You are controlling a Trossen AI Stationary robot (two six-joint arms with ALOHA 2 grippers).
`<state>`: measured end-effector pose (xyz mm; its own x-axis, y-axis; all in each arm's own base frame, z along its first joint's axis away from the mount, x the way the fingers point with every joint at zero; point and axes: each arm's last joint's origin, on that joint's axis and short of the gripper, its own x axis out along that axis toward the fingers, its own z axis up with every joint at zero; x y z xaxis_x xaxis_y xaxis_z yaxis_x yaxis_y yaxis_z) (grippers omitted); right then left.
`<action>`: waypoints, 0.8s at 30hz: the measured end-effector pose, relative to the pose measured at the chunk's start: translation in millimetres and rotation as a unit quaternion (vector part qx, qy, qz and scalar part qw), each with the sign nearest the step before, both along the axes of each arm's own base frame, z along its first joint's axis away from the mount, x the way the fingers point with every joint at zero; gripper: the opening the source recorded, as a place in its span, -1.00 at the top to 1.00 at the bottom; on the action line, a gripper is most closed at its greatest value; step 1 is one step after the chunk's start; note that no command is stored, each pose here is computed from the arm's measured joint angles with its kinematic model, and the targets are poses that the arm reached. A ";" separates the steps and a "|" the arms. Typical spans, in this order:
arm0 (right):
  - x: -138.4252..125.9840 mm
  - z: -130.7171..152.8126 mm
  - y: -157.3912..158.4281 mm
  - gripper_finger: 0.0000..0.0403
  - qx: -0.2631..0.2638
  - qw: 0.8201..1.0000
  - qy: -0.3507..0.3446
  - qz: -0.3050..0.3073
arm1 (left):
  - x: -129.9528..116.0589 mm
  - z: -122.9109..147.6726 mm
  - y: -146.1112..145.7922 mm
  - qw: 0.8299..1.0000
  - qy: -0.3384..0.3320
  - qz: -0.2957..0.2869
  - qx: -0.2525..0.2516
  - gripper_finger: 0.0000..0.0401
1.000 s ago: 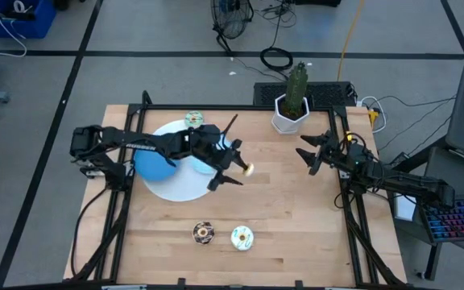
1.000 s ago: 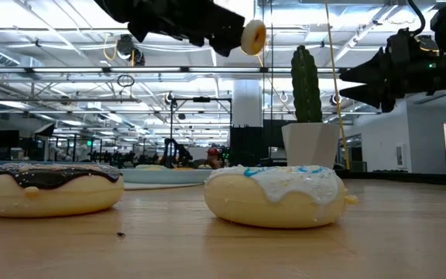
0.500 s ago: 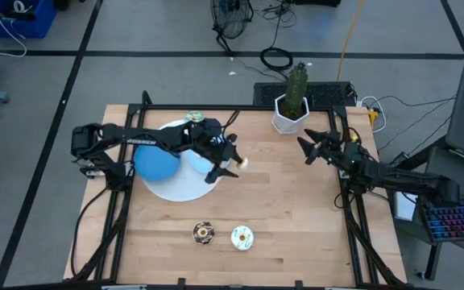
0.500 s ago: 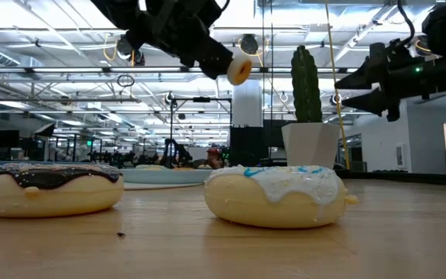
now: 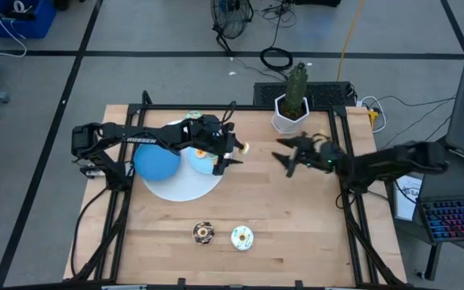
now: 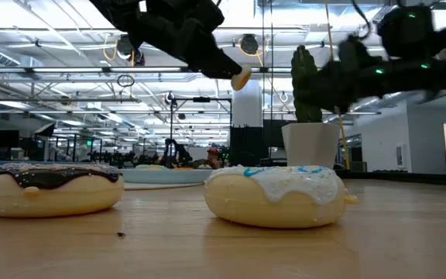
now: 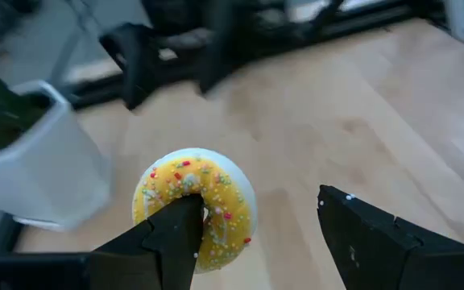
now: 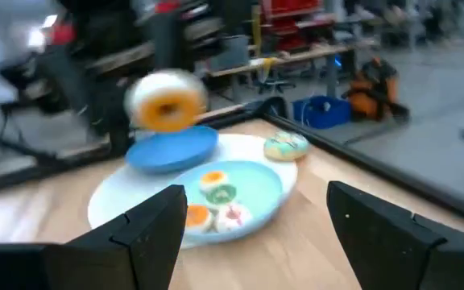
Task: Pick & Place donuts
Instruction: Put the small yellow donut on the blue plate
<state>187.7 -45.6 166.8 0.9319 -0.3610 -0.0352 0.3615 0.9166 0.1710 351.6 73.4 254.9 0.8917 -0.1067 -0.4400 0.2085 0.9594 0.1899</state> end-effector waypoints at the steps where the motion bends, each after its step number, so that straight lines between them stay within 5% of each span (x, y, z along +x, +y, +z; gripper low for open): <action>1: 10.9 1.3 -0.1 -0.43 -0.023 1.000 0.014 0.007 | 1.0 1.5 -0.4 1.000 -0.008 0.006 0.006 -0.21; 6: 61.6 5.0 -3.9 -0.43 -0.112 0.991 0.066 0.026 | 2.8 3.2 -3.0 0.999 -0.016 0.025 0.019 -0.21; 10: 83.8 5.6 -7.9 -0.43 -0.132 0.988 0.080 0.028 | 2.1 1.1 -2.8 0.999 -0.002 0.048 0.020 -0.21; 19: 89.5 21.8 -9.7 -0.43 -0.144 0.989 0.019 0.019 | -0.2 -3.2 -2.6 0.998 0.024 0.057 0.021 -0.21; 24: 94.0 25.7 -7.9 -0.44 -0.124 0.990 0.005 0.064 | -0.1 -3.1 -2.5 0.998 0.023 0.056 0.023 -0.21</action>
